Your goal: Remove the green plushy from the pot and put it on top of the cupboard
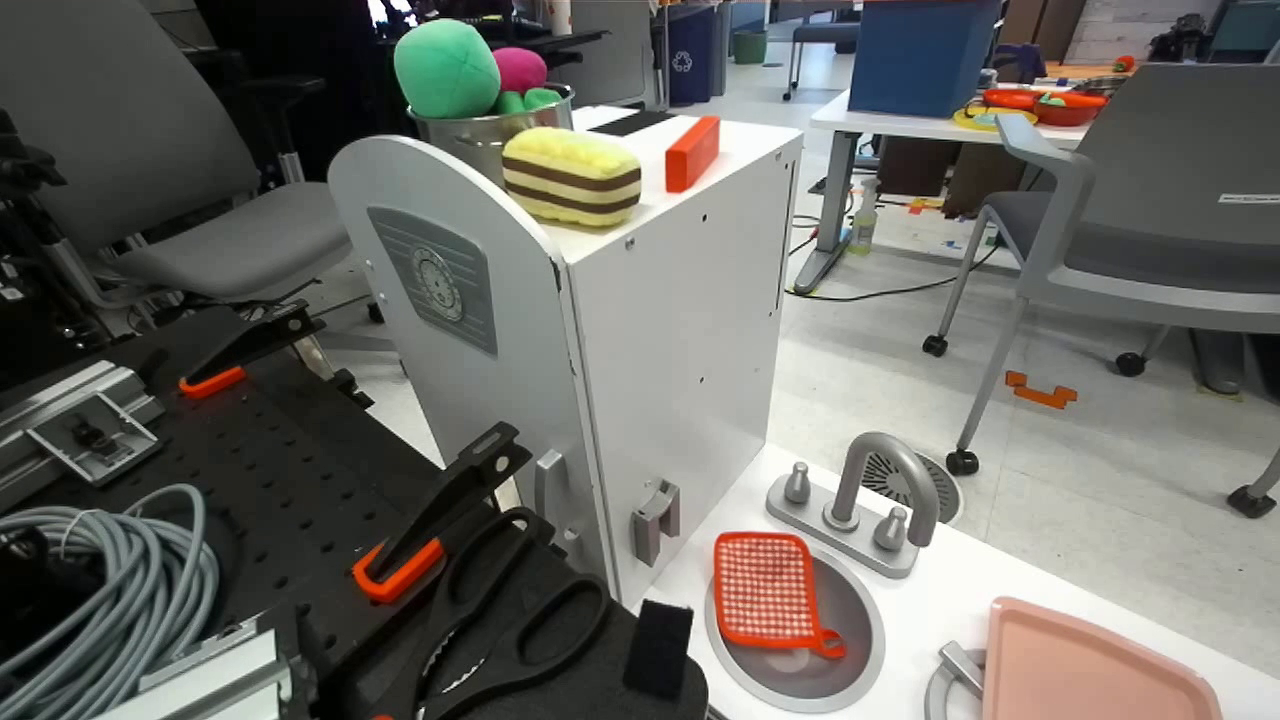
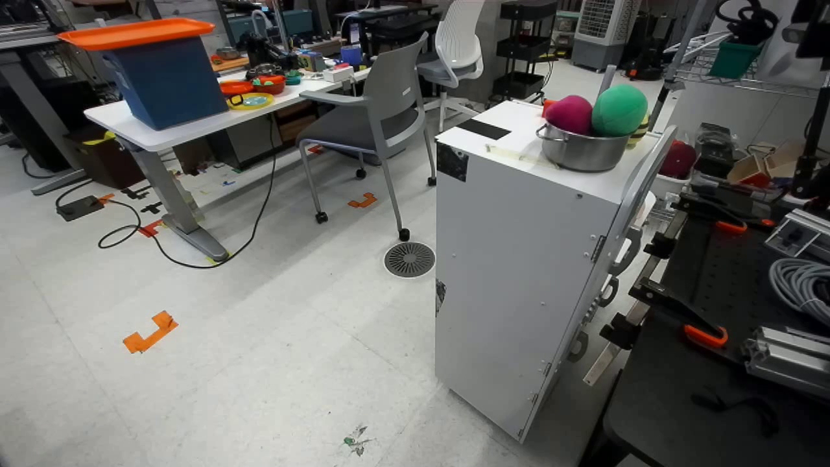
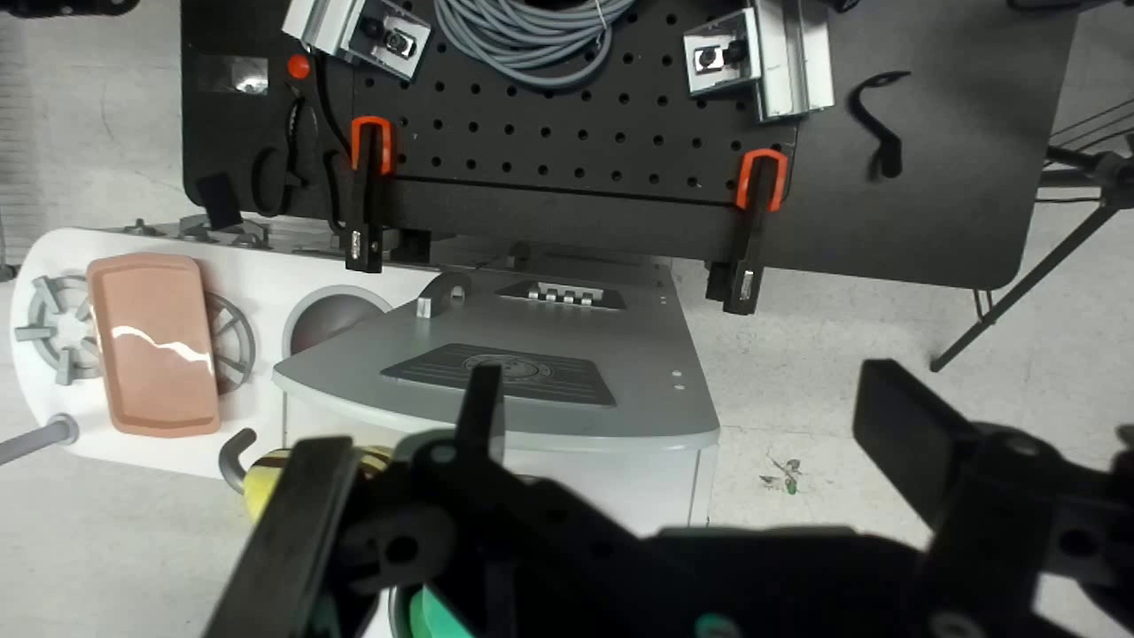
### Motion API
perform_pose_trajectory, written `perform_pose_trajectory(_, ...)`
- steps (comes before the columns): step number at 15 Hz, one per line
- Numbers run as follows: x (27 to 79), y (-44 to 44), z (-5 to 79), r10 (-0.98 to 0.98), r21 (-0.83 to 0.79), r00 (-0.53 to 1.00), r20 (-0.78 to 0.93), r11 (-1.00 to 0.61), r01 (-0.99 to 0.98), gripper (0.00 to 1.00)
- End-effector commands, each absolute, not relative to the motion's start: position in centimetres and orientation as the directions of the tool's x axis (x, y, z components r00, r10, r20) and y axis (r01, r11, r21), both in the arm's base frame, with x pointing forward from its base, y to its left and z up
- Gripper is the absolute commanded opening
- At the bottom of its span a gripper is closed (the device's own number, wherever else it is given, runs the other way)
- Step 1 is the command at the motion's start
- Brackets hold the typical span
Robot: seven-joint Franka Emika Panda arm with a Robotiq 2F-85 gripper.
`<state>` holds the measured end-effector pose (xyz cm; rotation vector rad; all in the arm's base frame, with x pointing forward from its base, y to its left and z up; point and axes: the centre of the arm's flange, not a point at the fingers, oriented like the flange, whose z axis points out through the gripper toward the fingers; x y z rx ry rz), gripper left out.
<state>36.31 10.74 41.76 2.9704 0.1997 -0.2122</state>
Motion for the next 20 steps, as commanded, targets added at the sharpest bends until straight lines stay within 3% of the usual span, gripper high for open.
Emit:
perform_pose_trajectory(1, 37.9, 8.7, 44.4, 0.030, 0.139, 0.995, -0.092, -0.989, 0.043, 1.00)
perform_pose_trajectory(15, 43.7, 1.7, 46.6, -0.255, 0.182, 0.944, 0.209, -0.938, -0.294, 1.00)
perform_pose_trajectory(20, 45.1, 1.8, 44.9, -0.354, 0.113, 0.909, 0.218, -0.916, -0.384, 1.00)
